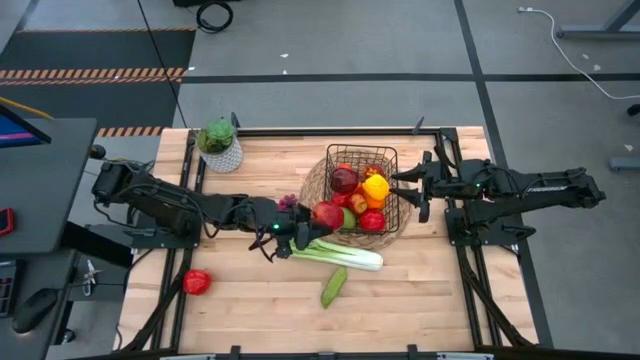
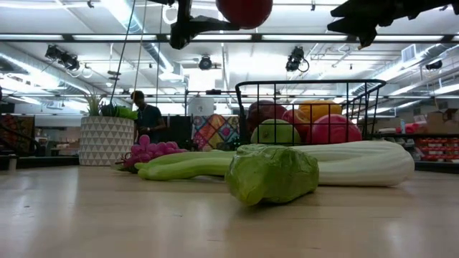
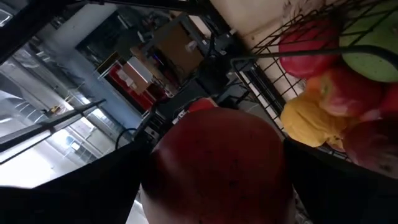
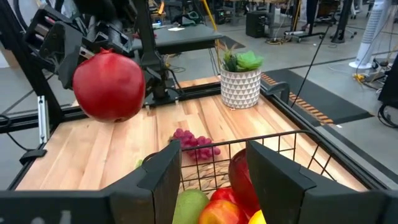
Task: Build produce basket
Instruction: Put the pomegranate into the wire basket, then put the apple into the wire basket
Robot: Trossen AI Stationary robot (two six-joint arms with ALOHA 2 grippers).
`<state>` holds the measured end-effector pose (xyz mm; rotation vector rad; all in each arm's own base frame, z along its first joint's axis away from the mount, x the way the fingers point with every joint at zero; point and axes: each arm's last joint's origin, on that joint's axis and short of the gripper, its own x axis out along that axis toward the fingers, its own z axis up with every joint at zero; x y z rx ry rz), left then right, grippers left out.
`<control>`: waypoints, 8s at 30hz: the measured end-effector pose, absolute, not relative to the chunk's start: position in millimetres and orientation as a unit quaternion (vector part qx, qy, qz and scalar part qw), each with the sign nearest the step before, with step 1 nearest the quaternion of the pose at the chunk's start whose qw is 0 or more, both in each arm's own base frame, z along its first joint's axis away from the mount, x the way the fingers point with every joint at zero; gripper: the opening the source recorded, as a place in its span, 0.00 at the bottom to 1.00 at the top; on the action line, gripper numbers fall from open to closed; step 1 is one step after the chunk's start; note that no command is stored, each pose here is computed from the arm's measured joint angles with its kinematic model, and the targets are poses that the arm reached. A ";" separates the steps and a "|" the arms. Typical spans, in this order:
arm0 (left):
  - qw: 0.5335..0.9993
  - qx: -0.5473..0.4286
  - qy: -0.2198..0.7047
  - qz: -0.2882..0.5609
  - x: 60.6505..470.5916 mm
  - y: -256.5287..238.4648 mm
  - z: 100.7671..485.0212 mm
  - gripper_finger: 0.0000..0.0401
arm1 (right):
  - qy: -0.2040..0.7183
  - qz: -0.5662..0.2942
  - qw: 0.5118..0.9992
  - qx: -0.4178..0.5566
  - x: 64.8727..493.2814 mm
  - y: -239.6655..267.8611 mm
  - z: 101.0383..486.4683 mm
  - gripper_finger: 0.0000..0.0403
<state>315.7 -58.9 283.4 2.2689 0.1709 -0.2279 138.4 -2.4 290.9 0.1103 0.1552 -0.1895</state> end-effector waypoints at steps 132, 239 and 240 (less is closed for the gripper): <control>0.859 0.061 0.475 0.182 297.4 -124.4 276.3 1.00 | -0.126 -0.069 0.986 -0.083 127.3 4.3 333.2 0.47; 0.802 -0.098 0.585 0.071 206.0 -75.8 266.3 1.00 | -0.148 -0.042 0.982 -0.112 153.8 10.1 333.0 0.47; 0.790 -0.103 0.599 0.082 200.7 -78.0 265.8 1.00 | -0.150 -0.044 0.981 -0.112 154.4 9.7 333.2 0.47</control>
